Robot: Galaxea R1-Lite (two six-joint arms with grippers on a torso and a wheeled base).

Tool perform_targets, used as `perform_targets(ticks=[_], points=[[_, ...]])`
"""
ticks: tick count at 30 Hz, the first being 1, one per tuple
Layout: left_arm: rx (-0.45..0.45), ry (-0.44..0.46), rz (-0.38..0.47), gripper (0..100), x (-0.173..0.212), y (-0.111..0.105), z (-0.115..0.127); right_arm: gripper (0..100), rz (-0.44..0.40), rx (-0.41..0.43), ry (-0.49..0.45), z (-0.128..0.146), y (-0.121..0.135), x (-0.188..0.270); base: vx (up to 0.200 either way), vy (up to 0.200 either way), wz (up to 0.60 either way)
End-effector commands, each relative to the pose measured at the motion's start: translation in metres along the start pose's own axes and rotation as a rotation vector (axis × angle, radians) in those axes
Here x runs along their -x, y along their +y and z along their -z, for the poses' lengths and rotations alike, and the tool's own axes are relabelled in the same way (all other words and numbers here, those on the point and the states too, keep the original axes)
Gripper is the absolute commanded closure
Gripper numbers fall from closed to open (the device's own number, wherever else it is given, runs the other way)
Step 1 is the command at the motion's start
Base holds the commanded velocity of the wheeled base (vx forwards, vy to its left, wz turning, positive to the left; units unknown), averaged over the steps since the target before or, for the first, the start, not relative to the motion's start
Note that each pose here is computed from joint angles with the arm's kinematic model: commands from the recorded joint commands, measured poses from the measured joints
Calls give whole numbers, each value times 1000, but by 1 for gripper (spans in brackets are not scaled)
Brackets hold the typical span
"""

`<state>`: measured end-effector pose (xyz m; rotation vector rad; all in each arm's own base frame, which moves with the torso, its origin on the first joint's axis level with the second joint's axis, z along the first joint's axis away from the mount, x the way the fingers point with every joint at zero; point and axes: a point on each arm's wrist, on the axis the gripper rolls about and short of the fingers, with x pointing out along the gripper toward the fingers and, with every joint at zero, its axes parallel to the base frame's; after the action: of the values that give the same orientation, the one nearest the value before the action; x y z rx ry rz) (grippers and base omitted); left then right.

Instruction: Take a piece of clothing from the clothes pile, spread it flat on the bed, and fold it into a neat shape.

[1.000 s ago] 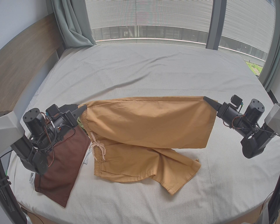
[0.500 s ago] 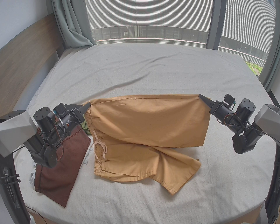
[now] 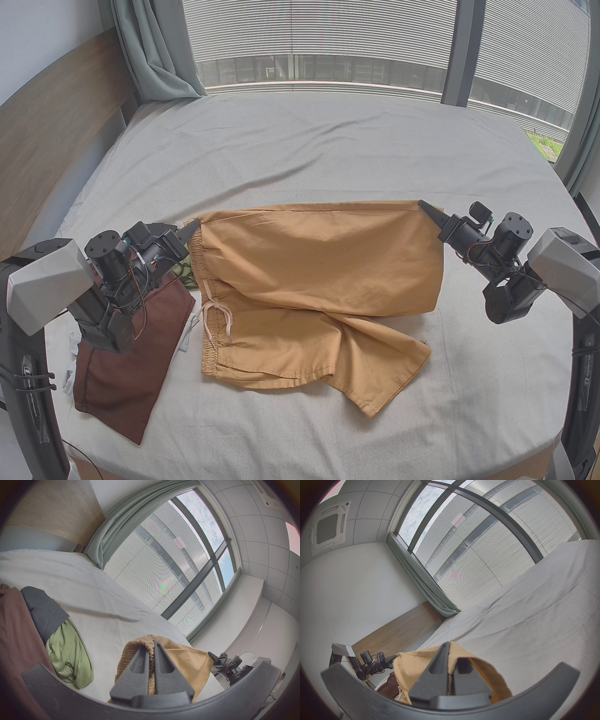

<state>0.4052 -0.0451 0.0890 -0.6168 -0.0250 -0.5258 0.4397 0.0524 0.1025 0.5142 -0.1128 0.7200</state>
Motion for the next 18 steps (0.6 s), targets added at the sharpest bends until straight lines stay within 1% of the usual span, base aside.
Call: perform_targets(ticks=[1, 9, 14, 18], points=[[6, 2, -1, 100, -3, 5, 4, 100, 12, -14, 18, 16, -13, -2, 0, 0, 0], [23, 9, -1, 100, -11, 14, 14, 100, 3, -2, 2, 11, -13, -6, 0, 0, 0], [29, -5, 8, 100, -20, 21, 17, 100, 33, -14, 19, 24, -28, 0, 0, 0, 0], [31, -16, 15, 100, -23, 21, 15, 100, 40, -13, 14, 26, -34, 1, 0, 0, 0]])
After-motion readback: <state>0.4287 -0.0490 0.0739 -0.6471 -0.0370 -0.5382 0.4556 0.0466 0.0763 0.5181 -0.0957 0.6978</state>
